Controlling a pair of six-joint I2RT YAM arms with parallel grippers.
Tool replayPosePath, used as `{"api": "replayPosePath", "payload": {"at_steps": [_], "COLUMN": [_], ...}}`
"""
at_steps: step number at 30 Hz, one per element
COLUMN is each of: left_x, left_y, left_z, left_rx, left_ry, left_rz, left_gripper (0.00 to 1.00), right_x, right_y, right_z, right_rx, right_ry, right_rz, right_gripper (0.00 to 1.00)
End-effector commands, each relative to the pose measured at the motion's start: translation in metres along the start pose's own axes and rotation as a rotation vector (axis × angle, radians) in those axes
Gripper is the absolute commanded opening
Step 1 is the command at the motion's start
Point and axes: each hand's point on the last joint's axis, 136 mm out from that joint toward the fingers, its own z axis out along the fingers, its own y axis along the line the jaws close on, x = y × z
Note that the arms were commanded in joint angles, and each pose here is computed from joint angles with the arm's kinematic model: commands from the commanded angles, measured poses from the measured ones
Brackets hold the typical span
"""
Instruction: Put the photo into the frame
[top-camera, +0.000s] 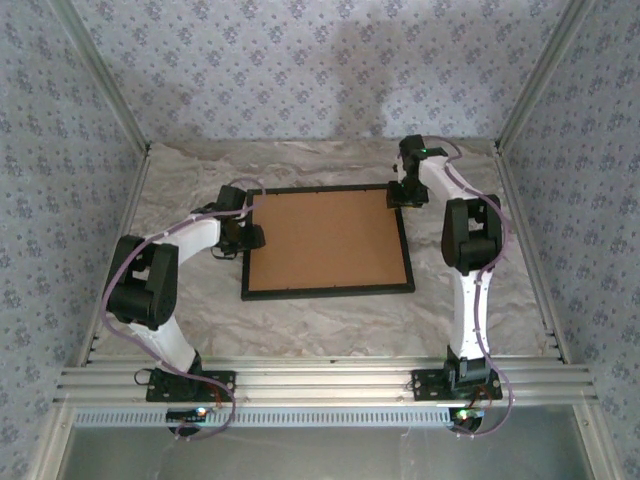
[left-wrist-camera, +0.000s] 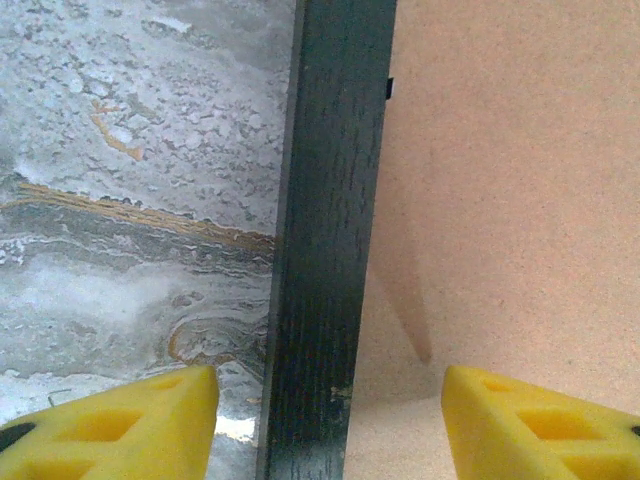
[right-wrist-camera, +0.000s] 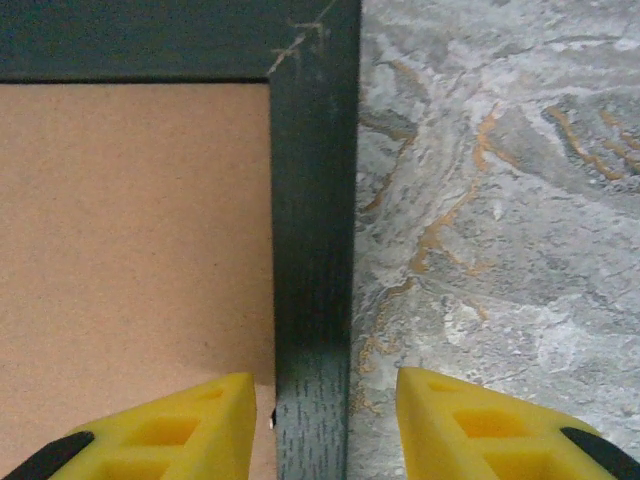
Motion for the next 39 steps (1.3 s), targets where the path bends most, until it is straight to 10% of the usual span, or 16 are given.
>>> {"api": "replayPosePath", "payload": {"at_steps": [1, 14, 39], "left_x": [-0.003, 0.001, -0.003], "left_y": [-0.005, 0.007, -0.003], "left_z": [0.001, 0.003, 0.005], "left_rx": [-0.006, -0.072, -0.044], "left_ry": [0.001, 0.010, 0.010], "left_rz": [0.025, 0.055, 0.058], "left_gripper": [0.59, 0.52, 0.49], "right_x": [0.014, -0.001, 0.033], "right_y": [-0.002, -0.011, 0.001], "right_z": [0.006, -0.028, 0.029], "right_rx": [0.038, 0.033, -0.009], "right_ry": [0.057, -0.024, 0.114], "right_rz": [-0.021, 0.013, 0.021], "right_gripper": [0.42, 0.43, 0.44]}}
